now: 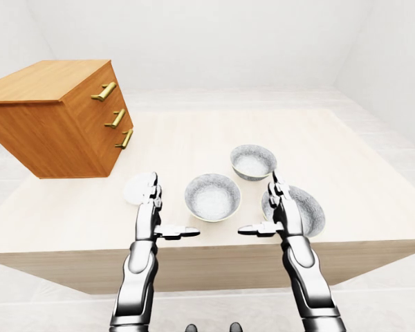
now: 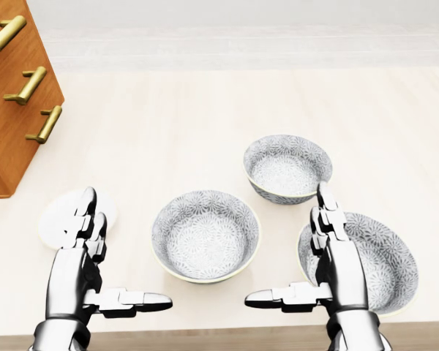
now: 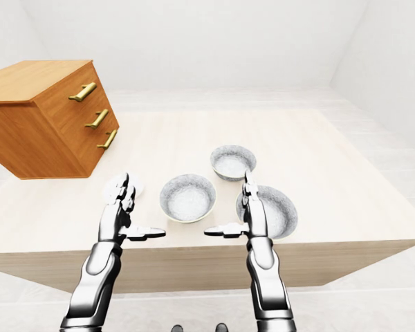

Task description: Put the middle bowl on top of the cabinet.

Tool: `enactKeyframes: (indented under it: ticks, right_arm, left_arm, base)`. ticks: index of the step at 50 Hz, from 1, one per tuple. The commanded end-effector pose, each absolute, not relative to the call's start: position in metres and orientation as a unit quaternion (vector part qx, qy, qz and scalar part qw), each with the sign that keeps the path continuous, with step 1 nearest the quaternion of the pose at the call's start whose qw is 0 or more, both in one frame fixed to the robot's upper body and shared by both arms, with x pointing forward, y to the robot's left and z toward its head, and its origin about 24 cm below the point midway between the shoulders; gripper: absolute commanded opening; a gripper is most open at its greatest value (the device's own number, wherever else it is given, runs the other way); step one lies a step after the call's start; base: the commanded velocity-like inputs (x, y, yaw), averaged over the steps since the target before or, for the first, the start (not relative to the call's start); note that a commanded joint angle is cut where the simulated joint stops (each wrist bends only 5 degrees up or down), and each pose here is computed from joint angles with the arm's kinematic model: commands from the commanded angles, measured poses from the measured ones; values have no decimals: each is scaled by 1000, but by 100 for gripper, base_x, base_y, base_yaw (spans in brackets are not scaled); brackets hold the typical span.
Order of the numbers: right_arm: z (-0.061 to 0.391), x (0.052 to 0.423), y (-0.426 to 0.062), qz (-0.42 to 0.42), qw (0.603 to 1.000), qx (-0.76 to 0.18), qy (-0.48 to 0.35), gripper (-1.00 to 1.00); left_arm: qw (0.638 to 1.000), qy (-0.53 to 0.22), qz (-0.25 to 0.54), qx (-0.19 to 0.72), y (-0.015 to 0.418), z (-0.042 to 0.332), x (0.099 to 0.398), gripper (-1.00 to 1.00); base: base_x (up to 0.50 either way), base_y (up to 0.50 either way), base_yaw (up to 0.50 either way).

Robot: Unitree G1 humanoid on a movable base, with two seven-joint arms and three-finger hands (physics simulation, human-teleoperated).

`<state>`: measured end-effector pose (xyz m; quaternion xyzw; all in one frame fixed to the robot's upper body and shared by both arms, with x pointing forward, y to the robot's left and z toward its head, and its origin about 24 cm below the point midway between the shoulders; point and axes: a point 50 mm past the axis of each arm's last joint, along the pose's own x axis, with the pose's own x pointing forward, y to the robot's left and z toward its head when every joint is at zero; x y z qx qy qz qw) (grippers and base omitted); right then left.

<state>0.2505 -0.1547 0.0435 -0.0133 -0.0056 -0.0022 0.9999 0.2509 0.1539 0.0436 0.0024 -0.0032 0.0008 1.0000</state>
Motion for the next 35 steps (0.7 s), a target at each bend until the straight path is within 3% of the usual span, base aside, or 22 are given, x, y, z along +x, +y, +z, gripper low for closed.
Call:
enactKeyframes:
  ticks: [1, 12, 35]
  right_arm:
    - [49, 251, -164, -8, 1000, 0, -9, 100]
    - [50, 249, -167, -13, 999, -18, -26, 100]
    - [50, 247, -168, -4, 999, -22, -27, 100]
  left_arm:
    - [1000, -12, 3, -1, 161, 49, 251, 100]
    - [1000, -16, 11, -8, 168, 54, 255, 100]
    - [999, -32, 4, -10, 168, 57, 247, 100]
  base:
    - [0, 0, 0]
    - [0, 2, 0]
    - [0, 49, 0]
